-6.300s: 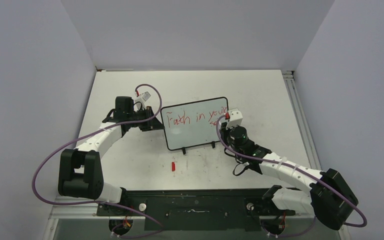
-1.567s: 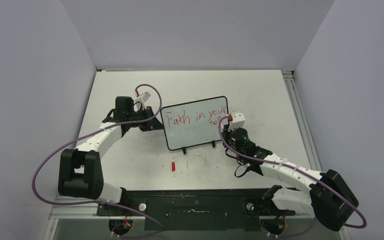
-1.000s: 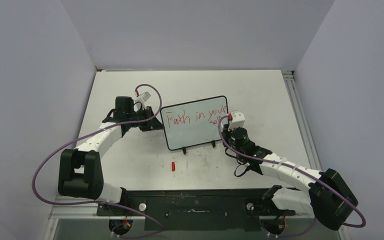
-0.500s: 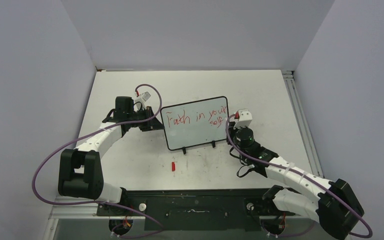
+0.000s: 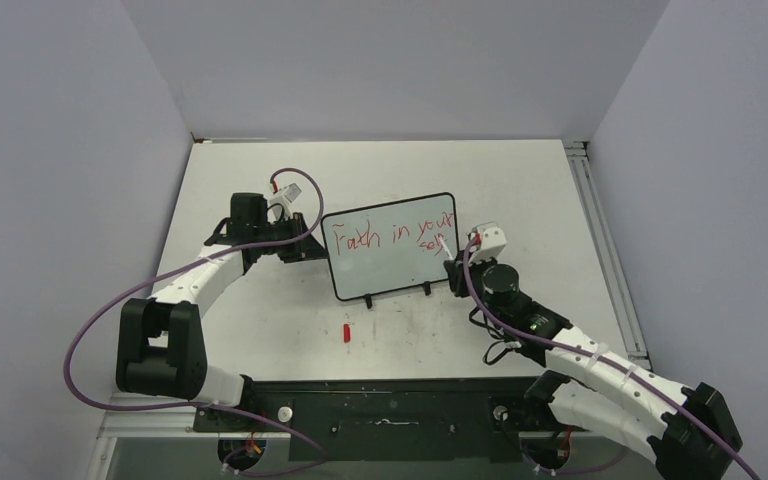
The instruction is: Write a sentence on the whiteboard
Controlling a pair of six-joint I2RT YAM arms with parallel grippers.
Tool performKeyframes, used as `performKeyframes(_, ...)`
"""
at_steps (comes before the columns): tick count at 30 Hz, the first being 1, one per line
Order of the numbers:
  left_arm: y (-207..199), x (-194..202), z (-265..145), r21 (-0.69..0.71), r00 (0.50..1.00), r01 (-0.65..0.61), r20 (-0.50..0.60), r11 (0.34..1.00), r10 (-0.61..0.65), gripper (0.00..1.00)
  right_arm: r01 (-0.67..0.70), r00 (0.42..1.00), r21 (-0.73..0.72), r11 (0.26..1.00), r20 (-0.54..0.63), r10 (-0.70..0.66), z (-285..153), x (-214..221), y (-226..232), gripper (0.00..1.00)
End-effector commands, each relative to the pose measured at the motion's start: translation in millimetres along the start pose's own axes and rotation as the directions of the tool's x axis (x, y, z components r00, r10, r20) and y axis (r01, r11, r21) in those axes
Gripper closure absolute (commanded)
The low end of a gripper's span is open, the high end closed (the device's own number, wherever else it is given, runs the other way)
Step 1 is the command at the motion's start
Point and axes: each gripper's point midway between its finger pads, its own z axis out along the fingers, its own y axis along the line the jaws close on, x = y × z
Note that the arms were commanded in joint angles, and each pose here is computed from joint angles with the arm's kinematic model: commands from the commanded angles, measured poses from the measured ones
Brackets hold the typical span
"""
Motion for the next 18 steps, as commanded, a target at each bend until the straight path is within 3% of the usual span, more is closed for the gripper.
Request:
performKeyframes(1,-11.7,-23.1,-8.6,0.000,0.995,-0.077,0.069,0.997,0.077,0.91,0.009,0.999,-0.100,0.995,-0.043,-0.013,-2.1,21.1,28.8,0.95)
performKeyframes(18,-11.0,-22.2,-7.2,0.002,0.995,-0.074,0.064,0.997,0.073,0.91,0.027,0.986,-0.144,0.989,-0.157,-0.050,21.6,74.5,56.2,0.95)
